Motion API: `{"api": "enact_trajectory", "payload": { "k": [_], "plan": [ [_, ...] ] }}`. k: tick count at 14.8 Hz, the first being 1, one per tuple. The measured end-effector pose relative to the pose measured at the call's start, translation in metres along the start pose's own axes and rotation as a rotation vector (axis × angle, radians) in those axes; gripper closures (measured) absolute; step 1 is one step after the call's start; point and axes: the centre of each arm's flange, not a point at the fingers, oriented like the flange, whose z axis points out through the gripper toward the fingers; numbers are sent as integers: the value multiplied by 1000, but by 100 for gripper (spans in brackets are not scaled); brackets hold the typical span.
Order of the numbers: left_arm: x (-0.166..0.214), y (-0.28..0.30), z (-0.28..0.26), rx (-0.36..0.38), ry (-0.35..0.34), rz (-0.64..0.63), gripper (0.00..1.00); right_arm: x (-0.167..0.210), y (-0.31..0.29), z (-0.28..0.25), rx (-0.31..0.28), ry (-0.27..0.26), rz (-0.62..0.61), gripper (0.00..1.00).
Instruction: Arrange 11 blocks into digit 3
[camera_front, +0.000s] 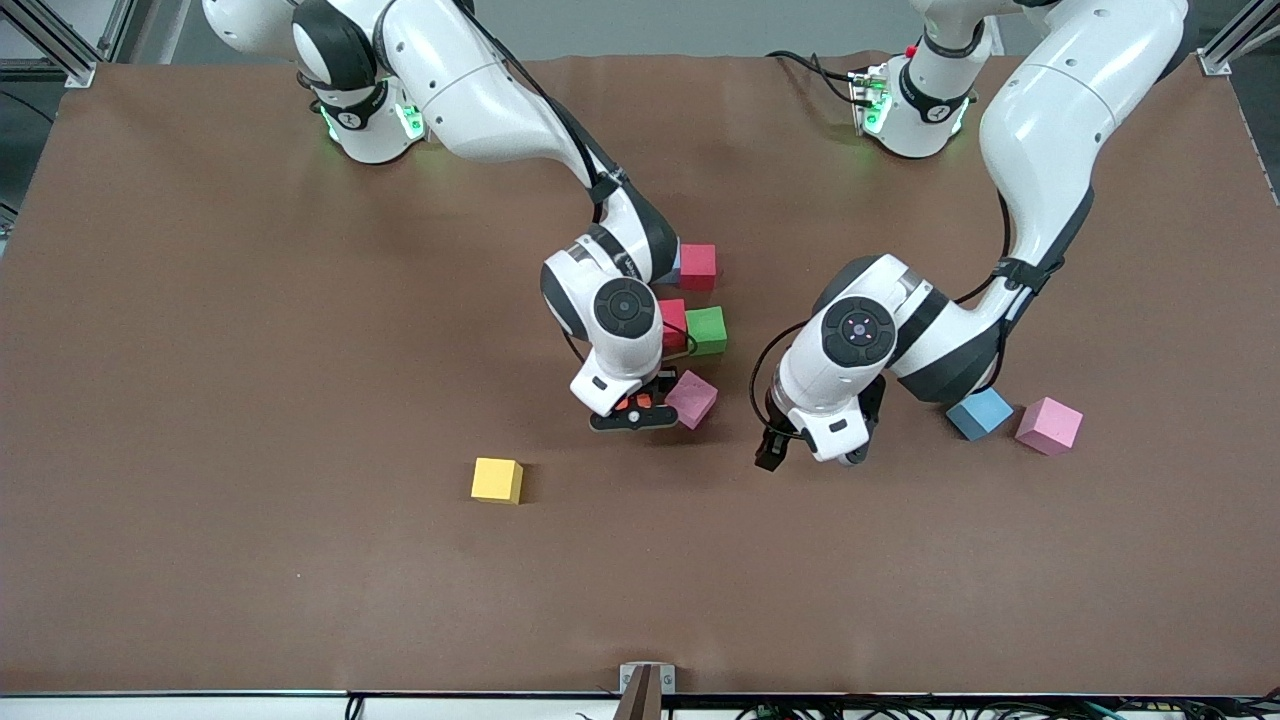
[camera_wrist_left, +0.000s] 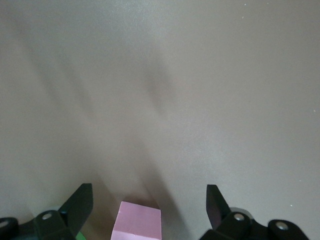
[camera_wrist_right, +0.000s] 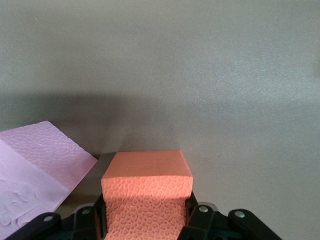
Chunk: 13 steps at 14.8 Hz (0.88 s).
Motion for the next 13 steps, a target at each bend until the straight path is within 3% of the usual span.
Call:
{"api": "enact_trajectory", "payload": {
  "k": [13],
  "plan": [
    [1, 0, 0, 0, 0, -1, 0, 0, 2, 0, -10, -11, 10, 44]
  ]
}}
